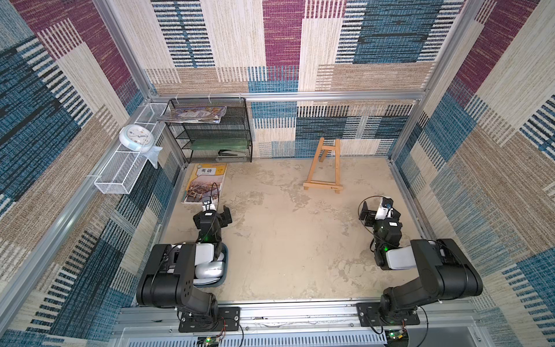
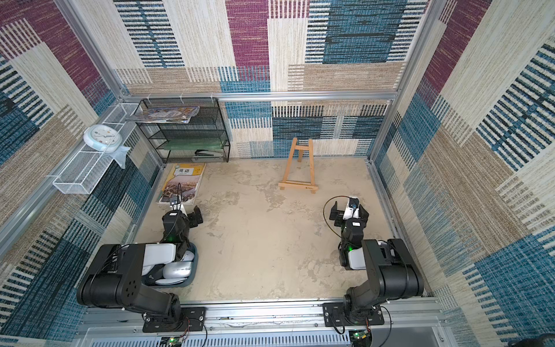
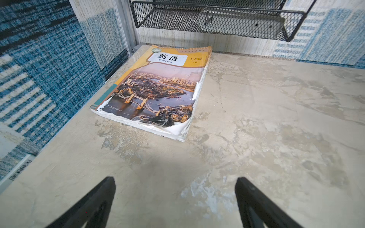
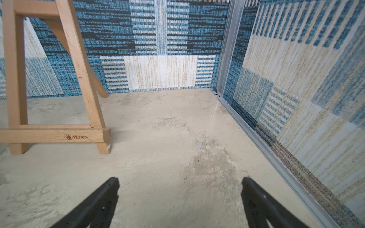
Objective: Take out the mouse from the storage box
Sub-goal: Move the storage box to the center of the board.
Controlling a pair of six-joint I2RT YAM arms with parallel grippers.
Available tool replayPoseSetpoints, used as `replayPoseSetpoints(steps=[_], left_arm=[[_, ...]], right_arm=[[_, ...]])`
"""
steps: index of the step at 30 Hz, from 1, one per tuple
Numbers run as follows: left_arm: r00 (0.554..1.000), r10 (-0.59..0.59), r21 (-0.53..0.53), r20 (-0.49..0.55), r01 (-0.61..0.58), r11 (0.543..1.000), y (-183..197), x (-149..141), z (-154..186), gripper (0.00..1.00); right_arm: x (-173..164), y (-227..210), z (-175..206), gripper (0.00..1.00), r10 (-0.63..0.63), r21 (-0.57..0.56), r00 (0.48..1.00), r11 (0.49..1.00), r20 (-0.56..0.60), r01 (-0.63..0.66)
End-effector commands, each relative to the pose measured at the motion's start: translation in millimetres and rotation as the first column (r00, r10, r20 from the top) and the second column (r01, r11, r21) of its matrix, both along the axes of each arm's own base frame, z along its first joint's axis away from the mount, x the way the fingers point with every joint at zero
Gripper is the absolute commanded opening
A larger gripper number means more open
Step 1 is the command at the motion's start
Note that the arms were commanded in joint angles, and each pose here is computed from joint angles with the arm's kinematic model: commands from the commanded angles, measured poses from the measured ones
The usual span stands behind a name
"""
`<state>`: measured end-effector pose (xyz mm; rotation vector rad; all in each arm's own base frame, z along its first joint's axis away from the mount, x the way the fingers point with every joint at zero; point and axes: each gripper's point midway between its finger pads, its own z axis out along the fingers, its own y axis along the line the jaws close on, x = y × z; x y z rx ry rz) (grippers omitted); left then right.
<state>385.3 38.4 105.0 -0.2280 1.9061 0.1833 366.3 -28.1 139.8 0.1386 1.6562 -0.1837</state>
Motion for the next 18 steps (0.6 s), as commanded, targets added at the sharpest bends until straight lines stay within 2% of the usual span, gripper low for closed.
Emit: replayPoseSetpoints(steps=[1, 4, 6, 9, 11, 13, 15, 16, 18], left_arm=[[0.998, -0.049, 0.057, 0.048, 0.046, 0.997, -15, -10, 27, 0.99], [0.991, -0.062, 0.104, 0.115, 0.050, 0.993, -30, -26, 58, 0.99], [0.984, -0.094, 0.085, 0.154, 0.081, 0.993, -43, -34, 77, 0.99], [0.969, -0.121, -0.033, 0.217, 0.132, 0.991, -58, -42, 102, 0.99], [0.969, -0.047, -0.164, 0.243, 0.089, 0.982, -53, -45, 117, 0.99], [0.976, 0.105, -0.322, 0.189, -0.040, 0.946, -37, -53, 125, 0.99], [0.972, 0.210, -0.432, 0.104, -0.146, 0.890, -28, -63, 129, 0.99], [0.979, 0.189, -0.447, 0.072, -0.138, 0.884, -33, -65, 132, 0.99], [0.988, 0.153, -0.482, 0.026, -0.122, 0.868, -40, -73, 136, 0.99]], right_arm=[[-2, 13, 15, 0.99, 0.061, -0.044, 0.998, 0.997, 0.003, -0.061], [-8, 16, 43, 0.99, 0.052, -0.048, 0.998, 0.998, 0.040, -0.051], [-10, 20, 61, 0.99, 0.069, -0.002, 0.996, 0.998, 0.059, -0.069], [-10, 33, 89, 0.99, 0.136, 0.110, 0.988, 0.984, 0.072, -0.143], [-12, 40, 103, 0.99, 0.163, 0.192, 0.984, 0.966, 0.076, -0.175], [-16, 39, 115, 0.99, 0.146, 0.306, 0.987, 0.939, 0.069, -0.160], [-20, 32, 122, 0.99, 0.091, 0.391, 0.994, 0.914, 0.065, -0.109], [-26, 22, 117, 0.99, 0.024, 0.460, 0.999, 0.887, 0.024, -0.032], [-38, 9, 109, 0.99, -0.056, 0.523, 0.998, 0.851, -0.013, 0.054]])
